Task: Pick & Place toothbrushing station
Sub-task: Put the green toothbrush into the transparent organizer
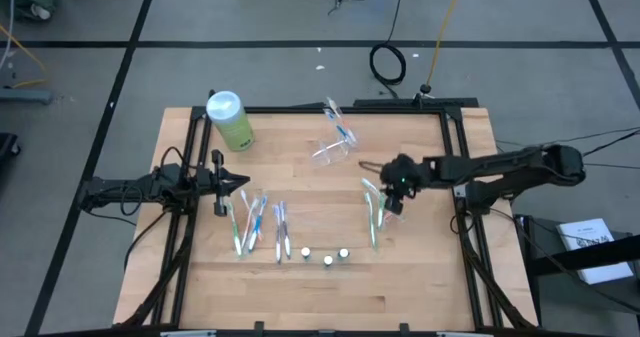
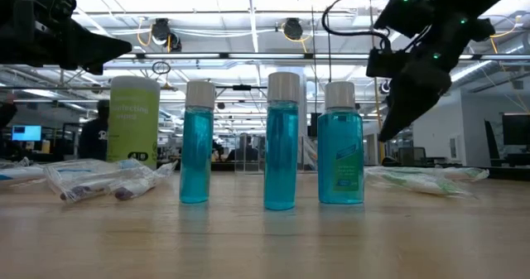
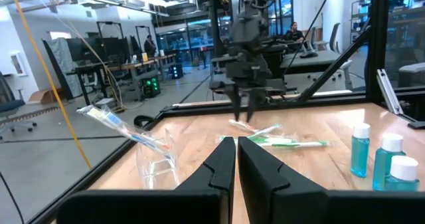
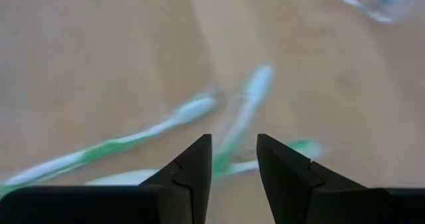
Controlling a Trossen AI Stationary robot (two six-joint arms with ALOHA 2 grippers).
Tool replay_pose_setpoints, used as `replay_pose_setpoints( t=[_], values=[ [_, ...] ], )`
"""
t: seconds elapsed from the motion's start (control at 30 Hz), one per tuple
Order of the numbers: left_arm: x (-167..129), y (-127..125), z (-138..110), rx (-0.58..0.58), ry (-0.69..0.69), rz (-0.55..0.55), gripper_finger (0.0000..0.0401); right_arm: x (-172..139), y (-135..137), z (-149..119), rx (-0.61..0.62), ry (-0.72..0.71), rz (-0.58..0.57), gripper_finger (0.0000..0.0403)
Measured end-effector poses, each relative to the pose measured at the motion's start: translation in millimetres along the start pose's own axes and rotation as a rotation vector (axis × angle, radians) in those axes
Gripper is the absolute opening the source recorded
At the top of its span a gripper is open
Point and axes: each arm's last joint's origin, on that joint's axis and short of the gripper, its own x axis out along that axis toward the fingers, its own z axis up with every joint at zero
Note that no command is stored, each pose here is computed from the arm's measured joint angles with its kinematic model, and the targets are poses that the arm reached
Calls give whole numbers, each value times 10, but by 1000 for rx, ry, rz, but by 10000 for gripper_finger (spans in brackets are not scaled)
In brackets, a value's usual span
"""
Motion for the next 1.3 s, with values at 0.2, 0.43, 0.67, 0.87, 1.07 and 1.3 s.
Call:
replay_pose_setpoints(
  t=[0.2,0.43,0.67,0.87,1.07,1.3],
  values=[
    [0,0,0,0,0,0,26,192,111,-61,-52,55,-73,115],
    [0,0,0,0,0,0,26,396,118,-47,-66,57,-83,115],
    [0,0,0,0,0,1,26,561,43,-98,-26,136,-67,115],
    [0,0,0,0,0,1,26,613,-2,-102,-5,164,-36,118],
    [0,0,0,0,0,0,26,588,1,-84,-29,145,-19,179],
    [0,0,0,0,0,0,26,587,-12,-82,-26,136,-61,263]
  ],
)
